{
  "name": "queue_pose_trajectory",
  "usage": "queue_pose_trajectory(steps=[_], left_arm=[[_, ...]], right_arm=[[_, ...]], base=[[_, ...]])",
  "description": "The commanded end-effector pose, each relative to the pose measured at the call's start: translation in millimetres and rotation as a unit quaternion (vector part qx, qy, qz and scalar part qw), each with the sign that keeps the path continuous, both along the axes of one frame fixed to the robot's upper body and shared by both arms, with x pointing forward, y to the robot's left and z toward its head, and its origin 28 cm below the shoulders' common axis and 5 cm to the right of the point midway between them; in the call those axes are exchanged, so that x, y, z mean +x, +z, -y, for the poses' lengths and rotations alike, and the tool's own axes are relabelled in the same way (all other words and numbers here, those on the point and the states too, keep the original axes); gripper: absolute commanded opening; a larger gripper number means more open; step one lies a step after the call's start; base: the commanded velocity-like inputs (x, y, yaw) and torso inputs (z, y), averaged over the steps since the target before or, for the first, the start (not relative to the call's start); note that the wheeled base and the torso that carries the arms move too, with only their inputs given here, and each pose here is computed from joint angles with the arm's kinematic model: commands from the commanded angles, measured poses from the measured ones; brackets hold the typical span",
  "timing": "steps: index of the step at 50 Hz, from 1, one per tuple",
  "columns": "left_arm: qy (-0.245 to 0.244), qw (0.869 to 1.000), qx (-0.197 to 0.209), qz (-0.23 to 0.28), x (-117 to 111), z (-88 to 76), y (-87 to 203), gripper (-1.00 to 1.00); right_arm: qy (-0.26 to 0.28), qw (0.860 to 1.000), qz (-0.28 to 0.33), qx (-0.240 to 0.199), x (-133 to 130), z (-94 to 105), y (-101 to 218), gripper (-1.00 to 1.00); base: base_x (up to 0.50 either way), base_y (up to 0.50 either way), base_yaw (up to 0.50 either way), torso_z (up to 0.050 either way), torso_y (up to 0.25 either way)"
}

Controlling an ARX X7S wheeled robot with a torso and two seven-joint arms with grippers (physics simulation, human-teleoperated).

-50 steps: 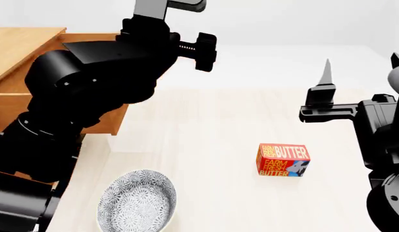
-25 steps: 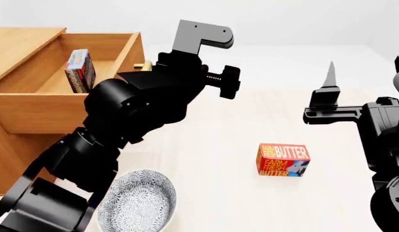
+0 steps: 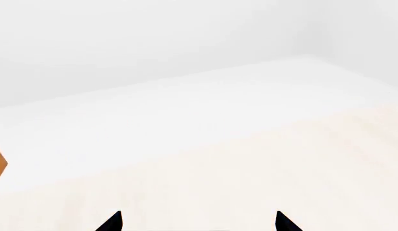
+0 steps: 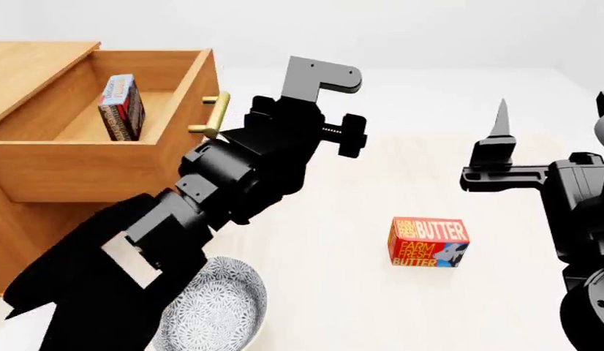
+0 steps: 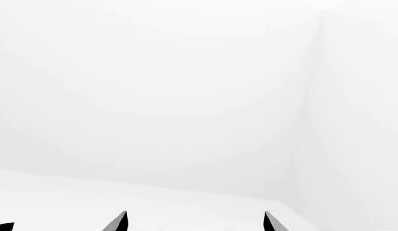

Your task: Put the chocolate pudding in the top drawer of the cabinet and close it.

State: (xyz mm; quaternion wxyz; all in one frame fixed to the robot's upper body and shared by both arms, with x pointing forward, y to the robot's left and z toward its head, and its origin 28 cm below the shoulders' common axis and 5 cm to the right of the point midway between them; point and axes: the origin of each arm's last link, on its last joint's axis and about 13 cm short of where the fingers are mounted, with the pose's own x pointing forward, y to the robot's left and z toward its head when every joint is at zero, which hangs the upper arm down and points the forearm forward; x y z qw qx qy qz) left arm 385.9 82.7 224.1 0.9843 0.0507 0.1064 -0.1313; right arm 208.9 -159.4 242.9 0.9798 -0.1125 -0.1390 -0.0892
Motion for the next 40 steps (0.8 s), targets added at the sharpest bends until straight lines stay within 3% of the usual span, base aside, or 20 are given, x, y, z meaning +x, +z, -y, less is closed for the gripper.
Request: queue_pose_trajectory(steps=[1,18,40], left_arm=[[0.043,0.999,0.005,0.011,8,-3.4,-15,1.00],[0.093,0.996,0.006,-0.002,19,-21.7,-22,1.00],[0.159,0.987,-0.003,0.003,38,-61.7,-14,1.00]], right_arm=[[-0.002,1.000,-0.001,0.003,-1,2.2,-2,1.00],[-0.006,1.000,-0.002,0.005,-1,3.5,-4,1.00],[0.001,1.000,-0.006,0.003,3,-2.1,-4,1.00]], base=[[0.00,0.00,0.00,0.000,0.000],[0.00,0.00,0.00,0.000,0.000],[0.00,0.00,0.00,0.000,0.000]])
